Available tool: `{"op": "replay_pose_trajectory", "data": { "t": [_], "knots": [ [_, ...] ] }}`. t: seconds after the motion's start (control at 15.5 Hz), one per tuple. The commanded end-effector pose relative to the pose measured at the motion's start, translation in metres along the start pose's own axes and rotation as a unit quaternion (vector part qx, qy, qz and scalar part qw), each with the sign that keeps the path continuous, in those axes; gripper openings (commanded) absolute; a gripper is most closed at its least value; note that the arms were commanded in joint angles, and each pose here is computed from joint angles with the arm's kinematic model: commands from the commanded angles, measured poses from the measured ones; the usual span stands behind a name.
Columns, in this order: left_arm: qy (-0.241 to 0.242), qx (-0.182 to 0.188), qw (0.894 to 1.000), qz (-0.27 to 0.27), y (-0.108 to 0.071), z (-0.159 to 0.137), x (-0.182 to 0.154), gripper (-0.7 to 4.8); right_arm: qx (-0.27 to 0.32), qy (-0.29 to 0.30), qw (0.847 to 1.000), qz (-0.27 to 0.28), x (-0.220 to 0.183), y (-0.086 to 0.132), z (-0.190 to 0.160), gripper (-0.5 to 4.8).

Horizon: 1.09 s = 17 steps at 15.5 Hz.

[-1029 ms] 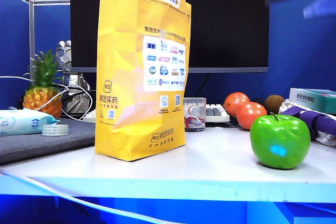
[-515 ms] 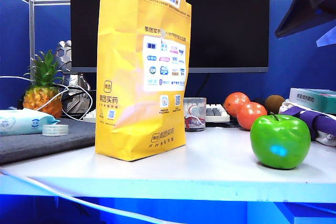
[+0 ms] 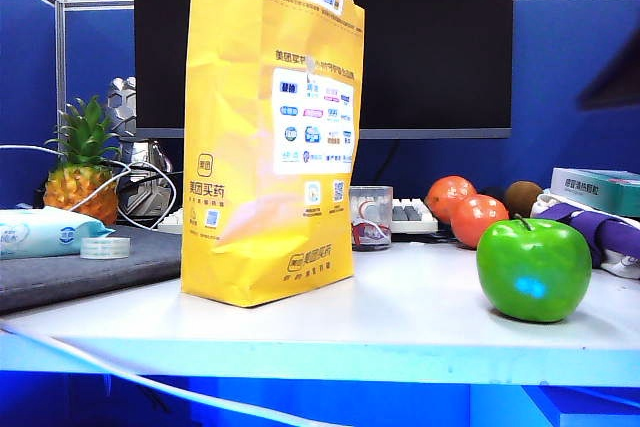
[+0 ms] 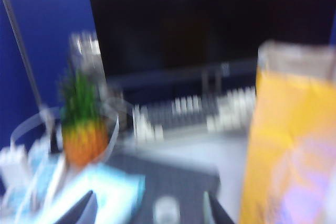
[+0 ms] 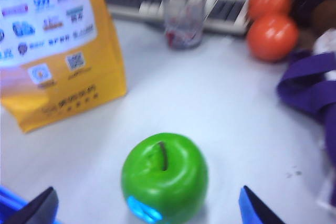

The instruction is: Pick up the green apple and throw it into the yellow paper bag.

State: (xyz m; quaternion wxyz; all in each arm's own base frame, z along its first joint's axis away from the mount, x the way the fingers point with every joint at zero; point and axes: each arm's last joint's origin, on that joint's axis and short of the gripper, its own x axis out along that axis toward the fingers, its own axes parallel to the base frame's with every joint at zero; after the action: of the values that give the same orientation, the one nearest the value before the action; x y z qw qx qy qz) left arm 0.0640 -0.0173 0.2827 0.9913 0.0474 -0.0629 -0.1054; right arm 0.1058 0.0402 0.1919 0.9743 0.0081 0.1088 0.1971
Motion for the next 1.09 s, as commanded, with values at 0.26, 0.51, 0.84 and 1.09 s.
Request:
{"op": "replay_pose_trajectory", "data": {
  "t": [0.26, 0.51, 0.84, 1.09],
  "knots": [
    [-0.074, -0.007, 0.997, 0.011, -0.005, -0.042, 0.004, 2.74, 0.007, -0.054, 0.998, -0.045, -0.009, -0.01, -0.025, 4.79],
    [-0.061, -0.006, 0.998, 0.01, -0.009, -0.071, 0.013, 2.74, 0.009, -0.053, 0.997, -0.059, -0.008, -0.014, -0.04, 4.79],
    [-0.02, -0.002, 1.0, 0.005, -0.013, -0.098, 0.017, 2.74, 0.011, -0.04, 0.997, -0.059, -0.009, -0.013, -0.043, 4.79],
    [0.001, -0.001, 1.0, 0.003, -0.014, -0.108, 0.018, 2.74, 0.011, -0.04, 0.997, -0.059, -0.009, -0.013, -0.043, 4.79]
  ]
}}
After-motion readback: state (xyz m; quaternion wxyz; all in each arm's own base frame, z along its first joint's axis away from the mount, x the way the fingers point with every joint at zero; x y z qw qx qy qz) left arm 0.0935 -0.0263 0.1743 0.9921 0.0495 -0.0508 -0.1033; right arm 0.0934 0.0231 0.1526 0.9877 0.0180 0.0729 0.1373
